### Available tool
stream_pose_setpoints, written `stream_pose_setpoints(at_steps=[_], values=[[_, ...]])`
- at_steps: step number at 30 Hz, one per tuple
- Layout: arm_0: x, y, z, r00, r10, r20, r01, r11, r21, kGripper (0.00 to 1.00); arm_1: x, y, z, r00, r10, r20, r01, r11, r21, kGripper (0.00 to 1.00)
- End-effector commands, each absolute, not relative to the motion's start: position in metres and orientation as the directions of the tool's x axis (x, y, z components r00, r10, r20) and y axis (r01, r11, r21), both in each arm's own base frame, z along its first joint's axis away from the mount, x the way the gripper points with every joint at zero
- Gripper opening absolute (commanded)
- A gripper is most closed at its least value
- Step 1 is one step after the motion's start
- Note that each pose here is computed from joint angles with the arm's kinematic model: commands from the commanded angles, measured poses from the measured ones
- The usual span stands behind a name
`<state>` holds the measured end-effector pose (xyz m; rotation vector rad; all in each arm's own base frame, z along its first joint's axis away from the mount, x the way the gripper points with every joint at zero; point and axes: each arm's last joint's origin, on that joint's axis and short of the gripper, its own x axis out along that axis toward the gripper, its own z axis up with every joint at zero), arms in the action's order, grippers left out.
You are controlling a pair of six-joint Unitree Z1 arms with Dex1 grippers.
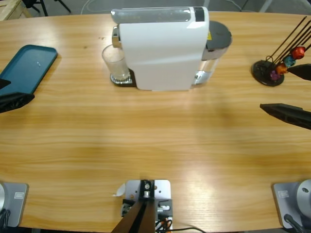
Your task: Pour coffee
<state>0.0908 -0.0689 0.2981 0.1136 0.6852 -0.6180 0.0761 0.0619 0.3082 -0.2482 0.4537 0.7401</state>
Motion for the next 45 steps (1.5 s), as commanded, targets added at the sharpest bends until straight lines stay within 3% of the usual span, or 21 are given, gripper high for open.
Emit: stream_pose_setpoints(at_steps=[1,23,28,31,38,45], values=[[0.093,-0.071,0.286,0.575,-0.484,-0.659,0.573,0.814,-0.097,0.991,0.072,0.059,0.296,0.639,0.581,-0.504,-0.699,0.712,-0.065,1.000],[0.101,-0.079,0.290,0.566,-0.528,-0.633,0.599,0.791,-0.123,1.000,0.087,0.067,0.283,0.659,0.521,-0.542,-0.647,0.760,-0.056,1.000],[0.120,-0.094,0.297,0.612,-0.605,-0.510,0.674,0.736,-0.064,1.000,0.098,0.072,0.280,0.684,0.468,-0.560,-0.610,0.788,-0.086,1.000],[0.142,-0.113,0.287,0.580,-0.627,-0.520,0.718,0.695,-0.037,1.000,0.103,0.075,0.277,0.675,0.458,-0.578,-0.610,0.788,-0.087,1.000],[0.192,-0.155,0.236,0.447,-0.653,-0.612,0.786,0.613,-0.080,0.996,0.103,0.075,0.275,0.673,0.453,-0.585,-0.608,0.789,-0.089,1.000],[0.220,-0.176,0.208,0.452,-0.665,-0.595,0.811,0.584,-0.037,1.000,0.104,0.076,0.274,0.669,0.450,-0.592,-0.609,0.788,-0.089,1.000]])
